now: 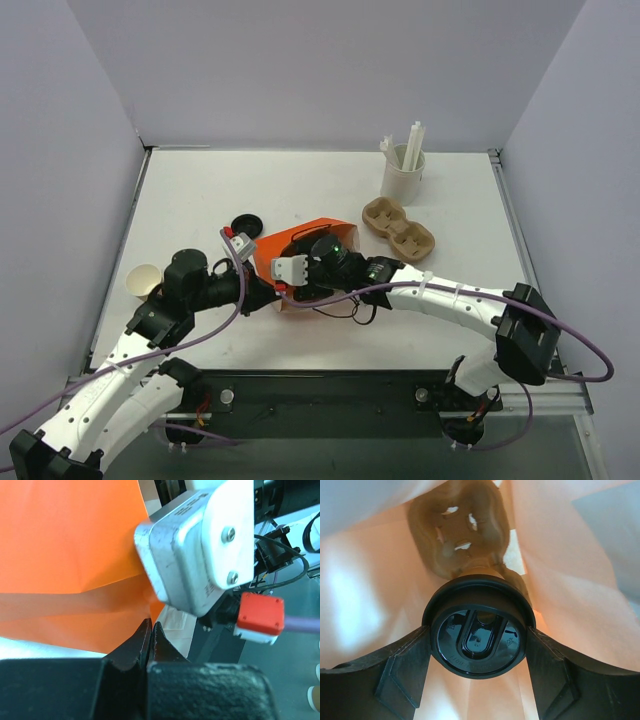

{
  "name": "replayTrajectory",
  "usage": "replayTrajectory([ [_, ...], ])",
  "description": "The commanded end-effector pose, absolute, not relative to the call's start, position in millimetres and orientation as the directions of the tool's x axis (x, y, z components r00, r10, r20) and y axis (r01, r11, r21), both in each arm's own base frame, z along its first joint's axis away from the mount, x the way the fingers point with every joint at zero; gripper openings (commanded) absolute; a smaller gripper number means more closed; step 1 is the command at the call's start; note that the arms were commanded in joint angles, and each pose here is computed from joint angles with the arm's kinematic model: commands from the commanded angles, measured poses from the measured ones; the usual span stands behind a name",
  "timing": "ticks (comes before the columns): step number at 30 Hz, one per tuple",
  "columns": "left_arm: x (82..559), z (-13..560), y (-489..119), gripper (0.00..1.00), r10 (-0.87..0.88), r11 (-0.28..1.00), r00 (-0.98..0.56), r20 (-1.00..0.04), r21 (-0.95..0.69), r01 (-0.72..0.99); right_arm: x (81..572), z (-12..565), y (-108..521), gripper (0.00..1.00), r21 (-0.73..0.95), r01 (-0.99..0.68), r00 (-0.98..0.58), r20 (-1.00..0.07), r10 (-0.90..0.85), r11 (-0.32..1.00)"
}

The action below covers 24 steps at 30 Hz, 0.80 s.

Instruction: Pack the takeout coffee

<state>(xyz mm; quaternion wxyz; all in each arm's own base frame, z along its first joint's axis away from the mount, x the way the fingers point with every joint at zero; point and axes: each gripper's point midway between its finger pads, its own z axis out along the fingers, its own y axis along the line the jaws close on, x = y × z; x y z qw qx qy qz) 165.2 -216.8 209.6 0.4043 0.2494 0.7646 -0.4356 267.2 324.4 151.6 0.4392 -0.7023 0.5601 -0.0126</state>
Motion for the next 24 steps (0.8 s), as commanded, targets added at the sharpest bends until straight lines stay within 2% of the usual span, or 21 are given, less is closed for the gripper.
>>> replayTrajectory([
  [1, 163, 215, -220, 0.00, 0.021, 0.477, -0.546, -0.837, -0.472, 0.741, 282, 163, 333, 0.34, -0.705, -0.705, 0.372, -0.465, -0.803, 0.081],
  [5, 162, 214, -220, 0.00, 0.022, 0.475, -0.548, -0.836, -0.473, 0.742, 290, 164, 334, 0.34, -0.749, -0.652, 0.347, -0.432, -0.832, 0.117],
  [12, 163, 214, -218, 0.00, 0.021, 0.483, -0.547, -0.837, -0.471, 0.738, 294, 172, 336, 0.34, -0.747, -0.645, 0.328, -0.457, -0.827, 0.157],
  [19, 164, 214, -217, 0.00, 0.027, 0.492, -0.543, -0.840, -0.461, 0.738, 289, 183, 313, 0.34, -0.699, -0.703, 0.318, -0.473, -0.822, 0.131],
  [24, 161, 212, -219, 0.00, 0.039, 0.474, -0.550, -0.834, -0.469, 0.745, 282, 182, 296, 0.34, -0.674, -0.736, 0.319, -0.434, -0.843, 0.069],
])
